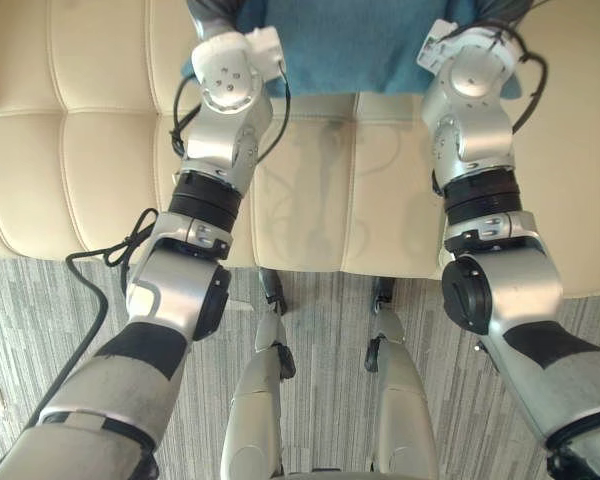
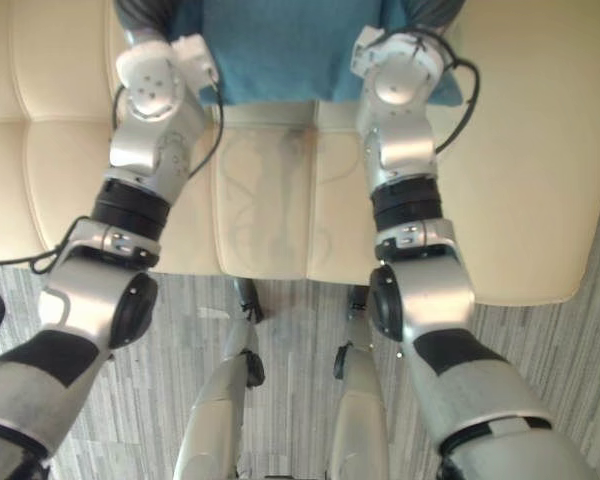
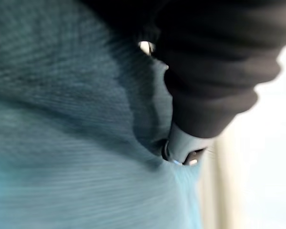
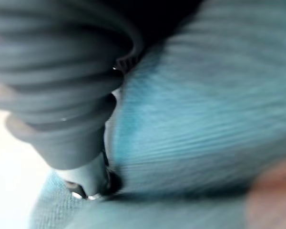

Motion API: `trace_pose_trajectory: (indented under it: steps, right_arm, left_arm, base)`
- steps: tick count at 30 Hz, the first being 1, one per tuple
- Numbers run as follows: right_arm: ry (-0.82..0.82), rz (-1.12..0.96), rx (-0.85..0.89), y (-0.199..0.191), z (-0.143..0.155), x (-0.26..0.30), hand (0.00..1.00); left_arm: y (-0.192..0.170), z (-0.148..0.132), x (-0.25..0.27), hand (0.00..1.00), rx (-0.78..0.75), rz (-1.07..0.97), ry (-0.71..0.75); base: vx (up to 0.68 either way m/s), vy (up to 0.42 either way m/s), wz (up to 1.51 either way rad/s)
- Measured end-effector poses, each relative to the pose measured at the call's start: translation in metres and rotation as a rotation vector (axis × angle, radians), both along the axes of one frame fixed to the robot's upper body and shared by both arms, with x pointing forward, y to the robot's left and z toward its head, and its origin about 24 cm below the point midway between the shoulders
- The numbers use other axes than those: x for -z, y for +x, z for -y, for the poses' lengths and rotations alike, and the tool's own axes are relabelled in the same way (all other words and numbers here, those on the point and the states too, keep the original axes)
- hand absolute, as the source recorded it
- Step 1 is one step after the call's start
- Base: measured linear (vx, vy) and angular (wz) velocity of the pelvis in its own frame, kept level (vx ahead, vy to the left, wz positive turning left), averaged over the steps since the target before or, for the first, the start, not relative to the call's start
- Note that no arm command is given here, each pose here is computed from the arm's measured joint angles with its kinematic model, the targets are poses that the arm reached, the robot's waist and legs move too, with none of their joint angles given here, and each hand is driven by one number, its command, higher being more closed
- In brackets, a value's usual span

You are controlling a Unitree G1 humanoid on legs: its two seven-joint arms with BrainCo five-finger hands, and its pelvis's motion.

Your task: Pick up cushions and gather them together orderly.

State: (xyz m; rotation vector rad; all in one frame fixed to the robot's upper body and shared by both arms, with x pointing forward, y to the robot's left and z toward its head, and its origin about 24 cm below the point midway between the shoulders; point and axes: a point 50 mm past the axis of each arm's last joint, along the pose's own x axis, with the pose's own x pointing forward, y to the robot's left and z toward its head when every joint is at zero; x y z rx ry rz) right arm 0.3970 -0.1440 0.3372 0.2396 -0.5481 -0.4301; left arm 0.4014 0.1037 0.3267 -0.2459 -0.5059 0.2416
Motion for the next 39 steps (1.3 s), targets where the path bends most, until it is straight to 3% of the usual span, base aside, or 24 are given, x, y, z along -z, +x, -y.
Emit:
trace_pose_trajectory:
  steps: [6, 14, 20, 22, 25, 31, 39]
  right_arm:
    - [-0.046, -0.113, -0.082, 0.010, 0.003, 0.045, 0.00]
    - [-0.095, -0.157, -0.109, 0.001, 0.025, 0.090, 0.00]
    - [-0.093, -0.259, 0.007, -0.034, 0.086, 0.159, 0.00]
    - [-0.090, -0.346, 0.042, -0.064, 0.104, 0.205, 0.00]
    - [-0.070, -0.450, 0.041, -0.094, 0.108, 0.248, 0.00]
    - [0.091, -0.869, -0.074, -0.186, 0.084, 0.376, 0.00]
    - [0.250, -1.316, -0.154, -0.258, 0.065, 0.466, 0.00]
  left_arm:
    - [0.009, 0.001, 0.047, 0.00, 0.069, -0.129, -0.024]
    - [0.010, -0.029, 0.090, 0.00, 0.038, -0.208, -0.001]
    - [-0.007, -0.068, 0.139, 0.00, 0.075, -0.235, -0.048]
    - [-0.027, -0.082, 0.171, 0.00, 0.068, -0.254, -0.043]
    - [-0.051, -0.088, 0.216, 0.00, 0.065, -0.342, -0.060]
    - [-0.158, -0.081, 0.375, 0.00, 0.078, -0.861, -0.183]
    - [-0.270, -0.090, 0.468, 0.00, 0.002, -1.397, -0.212]
  base:
    - [0.00, -0.001, -0.05]
    - [0.00, -0.035, 0.00]
    - [-0.02, -0.032, -0.03]
    - [0.02, -0.032, -0.01]
    - [0.07, -0.023, 0.01]
    - [0.13, -0.017, 0.06]
    - [0.08, 0.003, -0.05]
